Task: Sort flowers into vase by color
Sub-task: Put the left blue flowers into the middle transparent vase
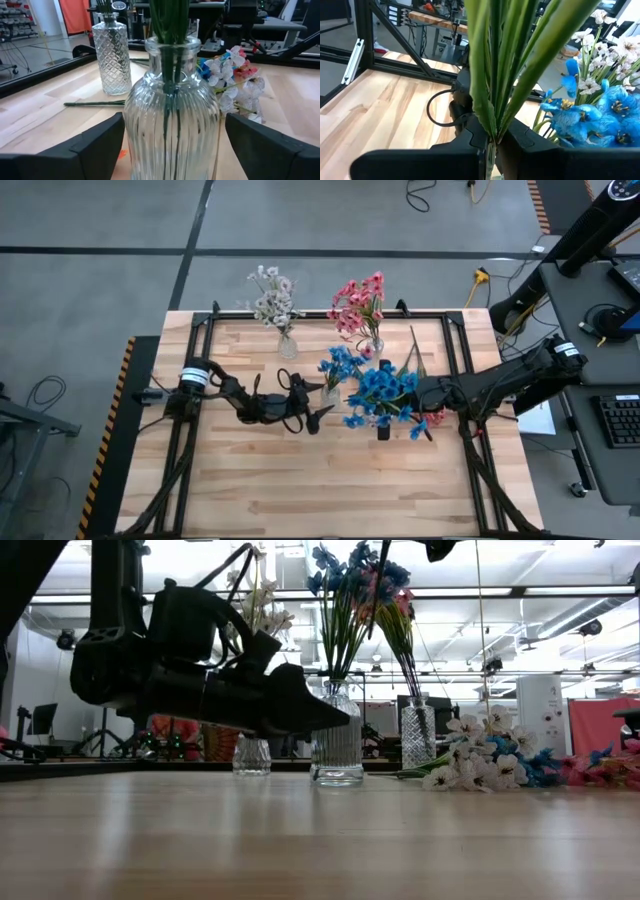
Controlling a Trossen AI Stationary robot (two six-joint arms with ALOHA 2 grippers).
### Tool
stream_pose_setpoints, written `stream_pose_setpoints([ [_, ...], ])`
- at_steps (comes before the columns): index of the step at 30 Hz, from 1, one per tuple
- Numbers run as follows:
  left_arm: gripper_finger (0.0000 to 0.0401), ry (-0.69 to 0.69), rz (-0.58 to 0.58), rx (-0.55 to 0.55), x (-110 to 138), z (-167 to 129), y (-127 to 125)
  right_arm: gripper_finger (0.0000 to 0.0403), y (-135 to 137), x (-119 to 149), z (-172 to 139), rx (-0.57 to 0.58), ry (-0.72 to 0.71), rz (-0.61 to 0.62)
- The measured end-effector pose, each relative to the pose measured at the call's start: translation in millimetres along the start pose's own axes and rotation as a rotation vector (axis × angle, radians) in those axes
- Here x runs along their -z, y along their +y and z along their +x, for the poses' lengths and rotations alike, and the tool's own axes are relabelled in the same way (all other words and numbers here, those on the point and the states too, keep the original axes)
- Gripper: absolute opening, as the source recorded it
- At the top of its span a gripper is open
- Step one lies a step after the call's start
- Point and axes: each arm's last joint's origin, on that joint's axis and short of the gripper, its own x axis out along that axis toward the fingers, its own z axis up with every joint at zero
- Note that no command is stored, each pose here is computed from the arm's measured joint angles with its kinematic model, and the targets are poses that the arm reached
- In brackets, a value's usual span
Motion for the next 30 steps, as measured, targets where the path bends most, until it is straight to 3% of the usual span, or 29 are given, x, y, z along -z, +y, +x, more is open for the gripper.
stream_pose_setpoints([
  [17,0.0273,0.003,-0.010,-0.005,0,0,1,0.0018,6,4,13,-0.011,-0.061,0.009],
  [30,0.0269,0.005,-0.010,-0.005,1,0,1,0.0018,-5,24,40,0.081,-0.015,-0.001],
])
